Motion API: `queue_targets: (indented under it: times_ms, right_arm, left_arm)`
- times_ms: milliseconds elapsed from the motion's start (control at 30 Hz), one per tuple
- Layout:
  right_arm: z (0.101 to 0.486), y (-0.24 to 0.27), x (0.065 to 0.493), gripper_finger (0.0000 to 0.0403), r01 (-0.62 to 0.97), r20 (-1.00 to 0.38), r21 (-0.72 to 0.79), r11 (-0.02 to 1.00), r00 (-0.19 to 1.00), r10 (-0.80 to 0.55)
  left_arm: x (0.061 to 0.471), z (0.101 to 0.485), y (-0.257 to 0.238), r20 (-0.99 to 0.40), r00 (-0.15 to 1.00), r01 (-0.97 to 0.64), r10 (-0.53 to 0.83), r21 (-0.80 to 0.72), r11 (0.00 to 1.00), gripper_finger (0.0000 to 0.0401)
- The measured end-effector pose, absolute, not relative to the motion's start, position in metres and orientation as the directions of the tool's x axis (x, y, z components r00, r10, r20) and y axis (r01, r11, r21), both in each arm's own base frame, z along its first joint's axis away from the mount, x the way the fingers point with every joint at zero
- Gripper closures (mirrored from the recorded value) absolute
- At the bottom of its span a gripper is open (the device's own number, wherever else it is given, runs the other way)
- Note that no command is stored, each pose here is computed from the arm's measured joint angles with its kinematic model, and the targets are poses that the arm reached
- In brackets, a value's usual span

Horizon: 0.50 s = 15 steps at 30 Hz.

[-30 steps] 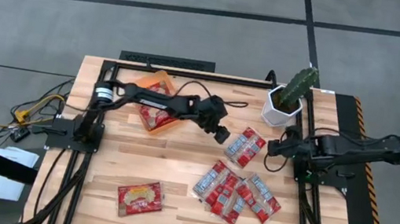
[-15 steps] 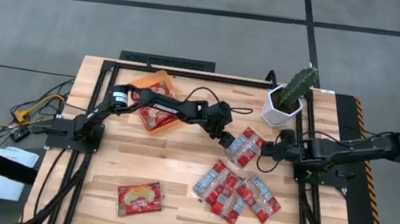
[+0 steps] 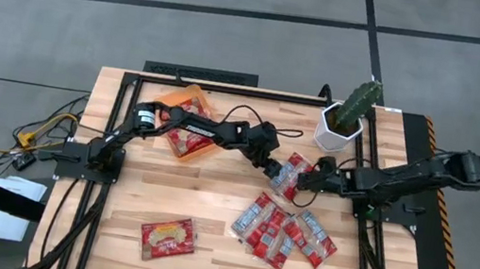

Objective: Sort popcorn bags into baskets
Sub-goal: Put the red popcorn bag into the orange bin

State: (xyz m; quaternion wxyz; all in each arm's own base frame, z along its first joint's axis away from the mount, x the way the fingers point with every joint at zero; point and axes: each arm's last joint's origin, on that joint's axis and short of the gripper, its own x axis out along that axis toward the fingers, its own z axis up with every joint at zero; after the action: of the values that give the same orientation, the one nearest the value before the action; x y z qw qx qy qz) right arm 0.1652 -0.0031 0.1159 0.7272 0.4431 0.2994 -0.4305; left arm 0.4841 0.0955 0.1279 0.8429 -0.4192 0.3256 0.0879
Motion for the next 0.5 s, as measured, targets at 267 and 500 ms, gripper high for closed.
queue_targets:
  times_ms: [267, 500]
  right_arm:
    - [0.116, -0.008, 0.177, 0.0168, 0.851, -0.767, 0.429, 0.303, 0.520, -0.375]
    - [0.120, -0.017, 0.186, 0.0168, 0.807, -0.716, 0.471, 0.356, 0.585, -0.380]
  left_arm:
    - [0.482, 0.123, 0.095, -0.622, 0.769, -0.414, -0.145, -0.659, 0.629, 0.0191]
    - [0.482, 0.123, 0.090, -0.609, 0.779, -0.400, -0.152, -0.669, 0.626, 0.0191]
